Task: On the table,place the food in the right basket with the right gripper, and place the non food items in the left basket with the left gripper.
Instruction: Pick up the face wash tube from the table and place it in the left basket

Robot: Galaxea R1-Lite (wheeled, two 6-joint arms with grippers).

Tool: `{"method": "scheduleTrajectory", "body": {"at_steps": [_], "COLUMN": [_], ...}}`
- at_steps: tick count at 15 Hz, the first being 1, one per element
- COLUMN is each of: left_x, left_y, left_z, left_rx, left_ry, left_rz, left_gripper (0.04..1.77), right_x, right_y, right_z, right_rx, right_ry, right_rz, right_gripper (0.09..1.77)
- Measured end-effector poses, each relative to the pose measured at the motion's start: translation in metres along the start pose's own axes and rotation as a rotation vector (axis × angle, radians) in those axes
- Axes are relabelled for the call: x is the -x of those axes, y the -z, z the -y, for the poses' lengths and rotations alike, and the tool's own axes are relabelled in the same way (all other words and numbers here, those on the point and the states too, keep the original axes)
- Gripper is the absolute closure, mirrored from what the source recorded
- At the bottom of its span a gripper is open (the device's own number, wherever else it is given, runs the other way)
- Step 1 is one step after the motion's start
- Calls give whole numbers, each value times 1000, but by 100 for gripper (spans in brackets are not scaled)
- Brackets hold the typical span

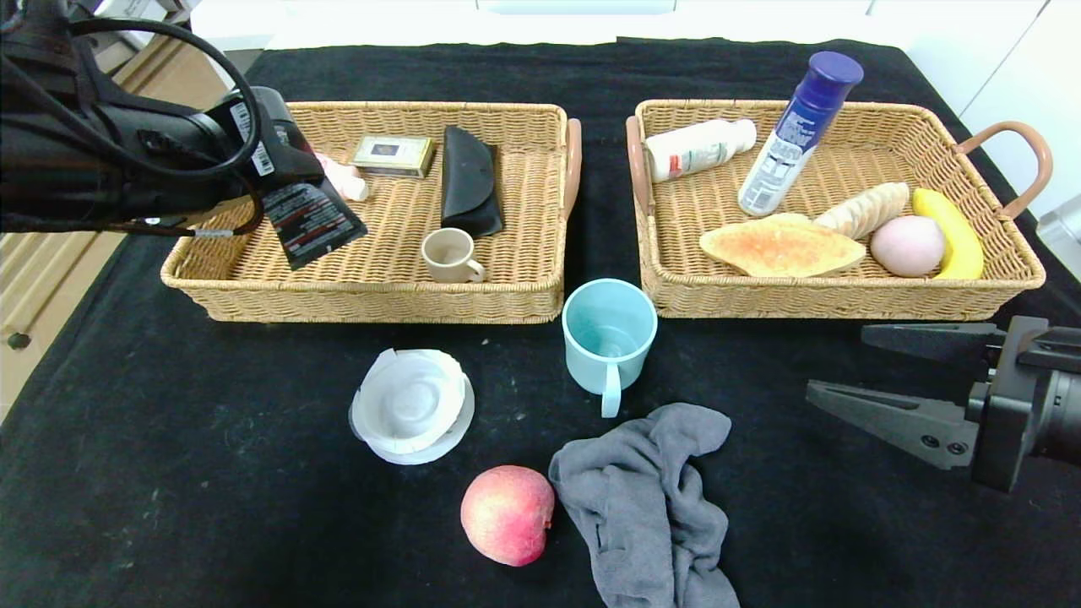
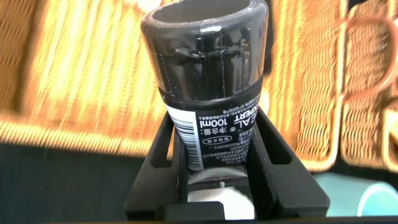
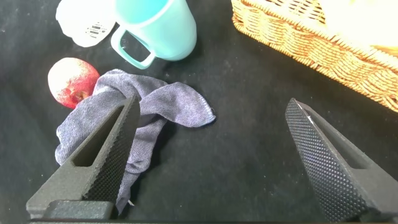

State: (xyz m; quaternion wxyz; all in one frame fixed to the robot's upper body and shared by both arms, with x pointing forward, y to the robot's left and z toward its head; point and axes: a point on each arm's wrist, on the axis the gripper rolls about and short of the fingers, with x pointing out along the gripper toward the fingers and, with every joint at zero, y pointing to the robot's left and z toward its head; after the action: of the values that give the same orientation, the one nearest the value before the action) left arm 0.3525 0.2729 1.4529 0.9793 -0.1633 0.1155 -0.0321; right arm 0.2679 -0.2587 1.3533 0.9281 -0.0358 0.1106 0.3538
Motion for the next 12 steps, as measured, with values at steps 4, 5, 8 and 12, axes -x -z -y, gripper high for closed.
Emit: {"method": "scheduleTrajectory", "body": {"at_steps": [4, 5, 8, 12], "left_x": [-29, -36, -60, -86], "left_y": [-13, -16, -18, -13], "left_z": [9, 9, 12, 15], "left_rx": [-33, -36, -45, -46], "left_ry": [19, 18, 17, 20], "left_rz": [47, 55, 59, 51], "left_gripper": [121, 121, 121, 122], "right_x": [1, 2, 4, 4], "right_y": [-1, -1, -2, -2], "right_z": [0, 0, -2, -1], "right_rx": [1, 2, 5, 5], "right_ry": [2, 2, 0, 1], "right_rz": [4, 7, 13, 15], "right_gripper": [15, 15, 15, 15]}}
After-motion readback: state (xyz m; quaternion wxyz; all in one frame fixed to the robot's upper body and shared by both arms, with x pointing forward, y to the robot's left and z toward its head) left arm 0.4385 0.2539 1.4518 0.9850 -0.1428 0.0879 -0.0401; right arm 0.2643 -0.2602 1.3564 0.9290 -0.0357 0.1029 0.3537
